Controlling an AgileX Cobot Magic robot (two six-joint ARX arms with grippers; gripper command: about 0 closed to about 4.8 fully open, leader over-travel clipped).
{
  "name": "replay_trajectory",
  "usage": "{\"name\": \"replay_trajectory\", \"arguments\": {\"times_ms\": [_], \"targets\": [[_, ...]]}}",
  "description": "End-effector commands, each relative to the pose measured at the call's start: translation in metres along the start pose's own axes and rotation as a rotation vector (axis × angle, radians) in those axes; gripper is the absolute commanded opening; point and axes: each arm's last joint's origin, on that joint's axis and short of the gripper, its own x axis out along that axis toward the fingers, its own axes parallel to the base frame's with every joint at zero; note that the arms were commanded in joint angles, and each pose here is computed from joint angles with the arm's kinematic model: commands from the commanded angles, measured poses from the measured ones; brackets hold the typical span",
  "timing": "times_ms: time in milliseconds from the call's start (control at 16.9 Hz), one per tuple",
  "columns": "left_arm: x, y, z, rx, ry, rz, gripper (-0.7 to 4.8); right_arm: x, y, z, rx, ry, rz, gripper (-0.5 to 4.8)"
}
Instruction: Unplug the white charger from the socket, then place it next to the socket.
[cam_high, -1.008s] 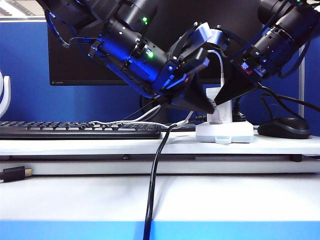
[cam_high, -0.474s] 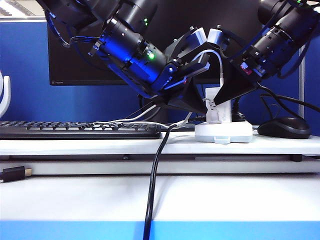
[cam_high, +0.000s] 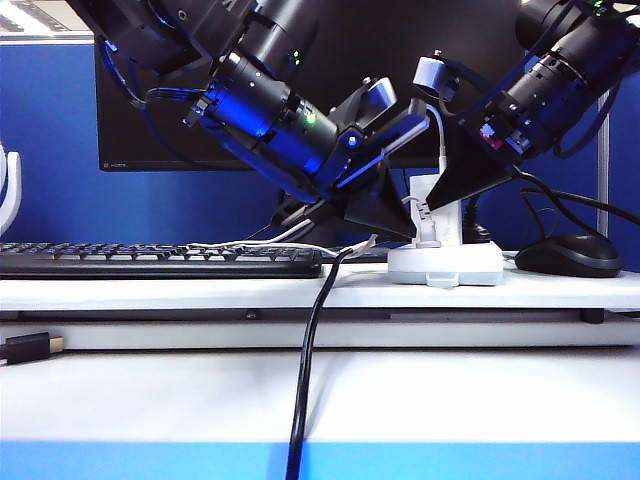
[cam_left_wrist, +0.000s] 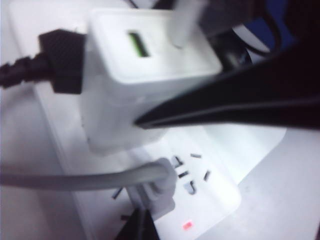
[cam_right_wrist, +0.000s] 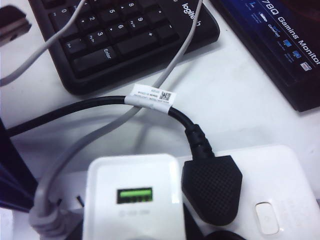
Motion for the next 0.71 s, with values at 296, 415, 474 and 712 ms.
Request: {"name": "replay_trajectory", "arguments": {"times_ms": [296,415,474,712], "targets": [[0.004,0.000,-0.001,-0.255,-0.009,-0.004,-0.04,-0.002,-0.002,0.008,-0.033,-0.065,-0.007,0.94],[0.005,0.000,-0.003,-0.256,0.000,-0.003,-0.04,-0.002,-0.003,0.010,0.012,-0.103,0.009,0.94],[0.008,-0.001,-0.005,-0.254,0.007,-0.005,-0.04,-0.002,-0.003,0.011,-0.004,-0.113,0.013,0.94],[0.011,-0.001,-0.009,-0.257,0.024,0.006,-0.04,-0.002,-0.002,0.014,-0.022,-0.125,0.009,0.92]]}}
